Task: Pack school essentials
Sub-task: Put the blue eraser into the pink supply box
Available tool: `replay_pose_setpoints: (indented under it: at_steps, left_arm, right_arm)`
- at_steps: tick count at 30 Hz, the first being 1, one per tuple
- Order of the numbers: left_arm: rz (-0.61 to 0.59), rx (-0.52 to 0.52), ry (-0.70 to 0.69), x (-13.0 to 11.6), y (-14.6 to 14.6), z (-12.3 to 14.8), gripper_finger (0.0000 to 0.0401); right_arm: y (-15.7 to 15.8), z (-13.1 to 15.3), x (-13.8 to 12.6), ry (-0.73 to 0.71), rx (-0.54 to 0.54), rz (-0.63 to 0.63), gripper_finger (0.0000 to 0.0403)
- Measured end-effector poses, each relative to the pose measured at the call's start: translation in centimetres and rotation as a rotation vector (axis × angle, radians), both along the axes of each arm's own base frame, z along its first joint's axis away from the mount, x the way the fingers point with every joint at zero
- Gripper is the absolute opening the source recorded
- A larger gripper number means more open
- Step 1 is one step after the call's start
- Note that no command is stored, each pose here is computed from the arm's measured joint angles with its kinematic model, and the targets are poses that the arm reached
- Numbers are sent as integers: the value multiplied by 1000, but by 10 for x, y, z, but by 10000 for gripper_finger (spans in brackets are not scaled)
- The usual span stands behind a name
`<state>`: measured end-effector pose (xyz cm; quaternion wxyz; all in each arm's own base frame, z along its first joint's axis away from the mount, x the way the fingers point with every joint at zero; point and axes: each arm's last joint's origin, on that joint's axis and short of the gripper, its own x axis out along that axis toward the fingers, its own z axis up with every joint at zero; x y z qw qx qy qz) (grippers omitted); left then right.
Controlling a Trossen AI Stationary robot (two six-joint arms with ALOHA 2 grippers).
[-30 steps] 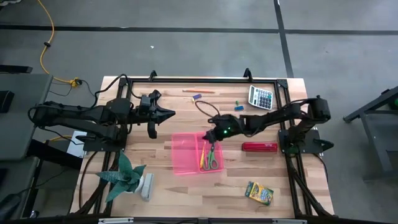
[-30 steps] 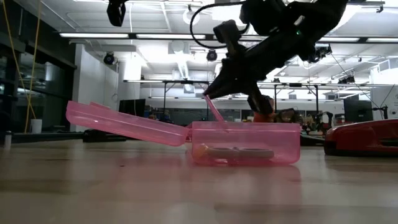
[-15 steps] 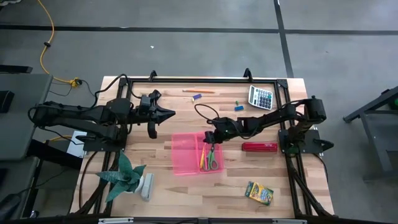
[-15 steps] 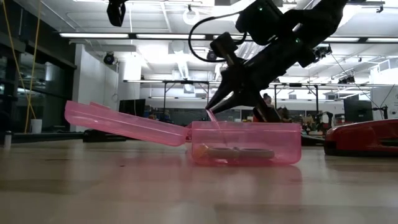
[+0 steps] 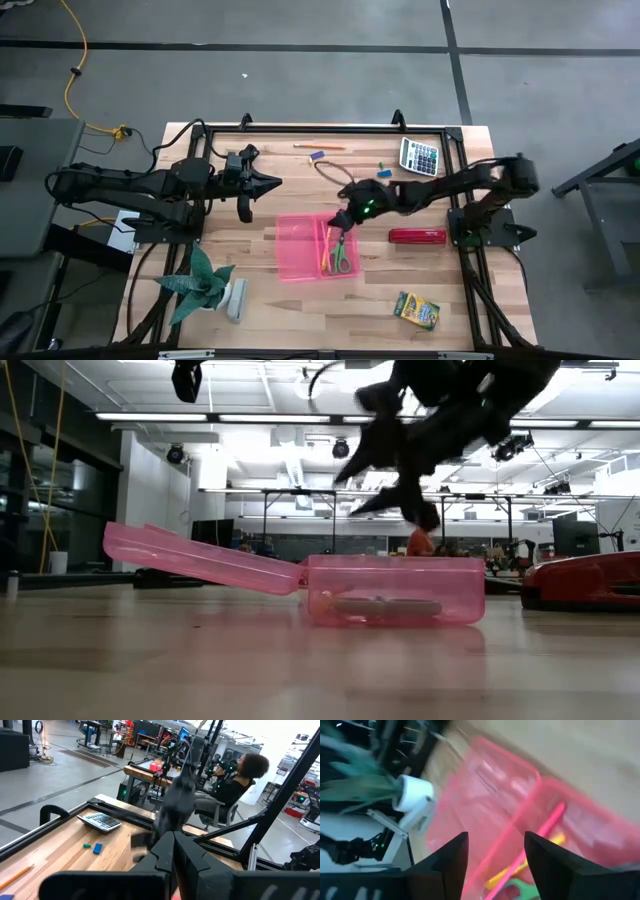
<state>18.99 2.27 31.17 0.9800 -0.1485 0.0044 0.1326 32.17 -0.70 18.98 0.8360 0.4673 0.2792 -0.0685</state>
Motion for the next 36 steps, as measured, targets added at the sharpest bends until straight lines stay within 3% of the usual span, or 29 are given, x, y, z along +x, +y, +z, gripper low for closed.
replay_pose_setpoints:
  at_steps: [10,19,22,29,36]
  left_arm:
    - [0,0,0,0,0,0,0]
    - [-53,4,-60,0,-1,6,0]
    - [-75,11,-116,0,-2,11,0]
    - [-76,43,-149,0,-2,15,0]
    - [-27,124,-125,0,-1,15,0]
  right_arm:
    - [-8,92,-72,-142,-510,-25,193]
    - [-7,140,-108,-355,-804,-103,193]
    - [-7,145,-108,-422,-843,-112,193]
    - [-5,119,-107,-558,-858,-118,193]
    - [-3,115,-107,-534,-1034,12,193]
